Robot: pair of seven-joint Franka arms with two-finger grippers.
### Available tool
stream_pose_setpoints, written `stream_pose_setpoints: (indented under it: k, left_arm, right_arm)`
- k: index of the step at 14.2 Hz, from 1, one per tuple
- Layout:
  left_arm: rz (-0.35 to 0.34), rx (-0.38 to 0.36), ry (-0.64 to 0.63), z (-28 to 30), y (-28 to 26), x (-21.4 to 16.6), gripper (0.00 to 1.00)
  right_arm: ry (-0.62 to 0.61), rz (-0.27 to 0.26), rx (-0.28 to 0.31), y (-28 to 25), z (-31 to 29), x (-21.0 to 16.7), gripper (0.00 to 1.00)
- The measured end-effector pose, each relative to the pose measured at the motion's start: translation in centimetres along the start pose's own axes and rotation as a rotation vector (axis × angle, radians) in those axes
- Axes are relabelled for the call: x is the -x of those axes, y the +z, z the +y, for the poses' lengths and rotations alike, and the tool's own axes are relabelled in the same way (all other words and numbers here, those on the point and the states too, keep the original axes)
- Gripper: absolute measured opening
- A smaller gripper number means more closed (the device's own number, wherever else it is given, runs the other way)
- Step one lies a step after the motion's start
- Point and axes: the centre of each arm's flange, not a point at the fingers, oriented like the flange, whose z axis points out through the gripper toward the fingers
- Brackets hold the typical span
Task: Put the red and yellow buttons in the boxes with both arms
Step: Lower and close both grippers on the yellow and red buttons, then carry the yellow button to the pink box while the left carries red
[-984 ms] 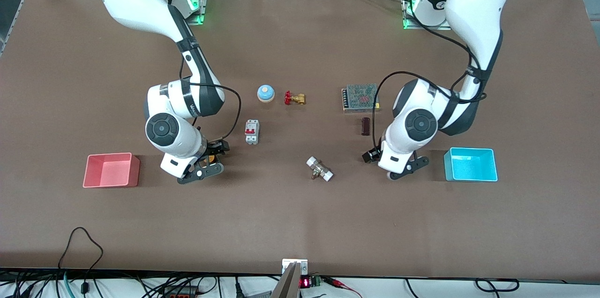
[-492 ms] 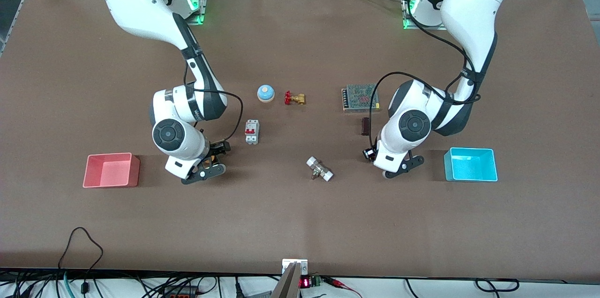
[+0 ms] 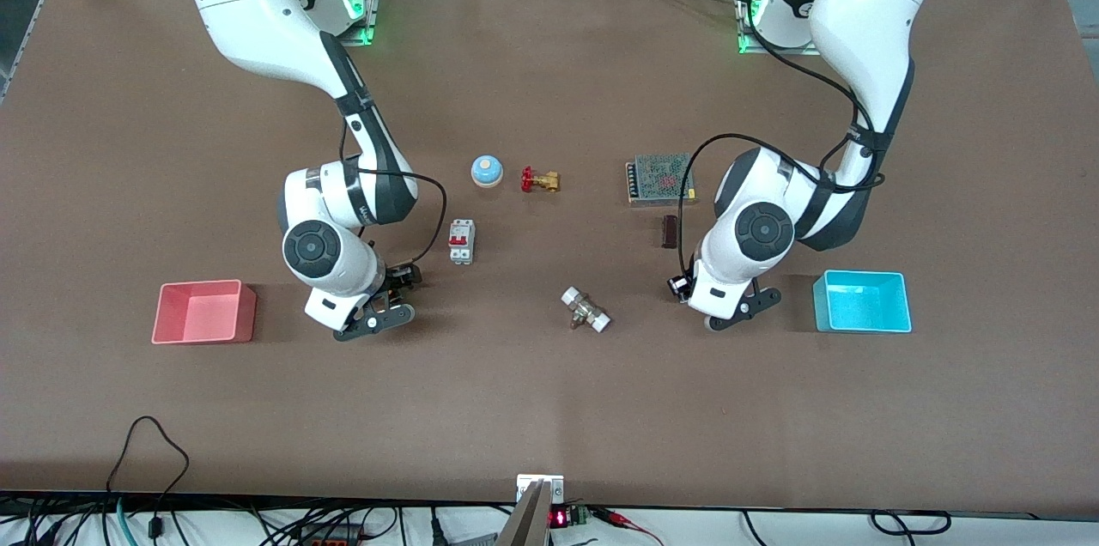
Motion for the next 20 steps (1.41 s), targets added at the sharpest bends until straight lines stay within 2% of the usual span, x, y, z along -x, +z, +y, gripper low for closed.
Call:
stream_pose_setpoints:
  k: [1, 2, 4, 5, 6, 11, 14, 18, 20]
  left_arm:
    - [0.006, 0.003, 0.000, -0.1, -0.3, -0.3, 0.40]
    - [0.015, 0.007, 0.006, -0.3, -0.8, -0.7, 0.40]
    - [0.024, 0.006, 0.044, -1.4, -2.3, -2.0, 0.40]
    - [0.021, 0.000, 0.069, -2.5, -3.2, -2.8, 0.40]
    - [0.018, -0.005, 0.090, -3.7, -4.1, -3.7, 0.40]
    - [0.003, -0.019, 0.187, -10.2, -7.4, -8.2, 0.40]
    - [0.006, -0.017, 0.239, -13.6, -8.3, -10.5, 0.40]
    - [0.021, -0.044, 0.303, -17.9, -8.8, -13.0, 0.40]
    - [0.019, -0.046, 0.334, -19.9, -8.9, -14.1, 0.40]
  right_arm:
    - [0.001, 0.001, 0.000, 0.0, 0.0, 0.0, 0.80]
    - [0.001, 0.001, 0.000, 0.1, 0.0, 0.0, 0.75]
    - [0.001, 0.002, 0.000, 0.0, 0.0, 0.0, 0.51]
    - [0.002, 0.003, 0.000, 0.0, 0.0, -0.1, 0.41]
    - [0.002, 0.005, -0.001, -0.1, 0.0, -0.1, 0.37]
    - [0.003, 0.022, -0.002, -1.4, 0.0, -0.6, 0.37]
    - [0.030, 0.015, -0.002, -5.7, 1.9, -0.4, 0.37]
    - [0.160, 0.040, 0.018, -11.3, 10.5, 0.8, 0.37]
    - [0.230, 0.023, 0.021, -12.2, 15.4, 1.7, 0.37]
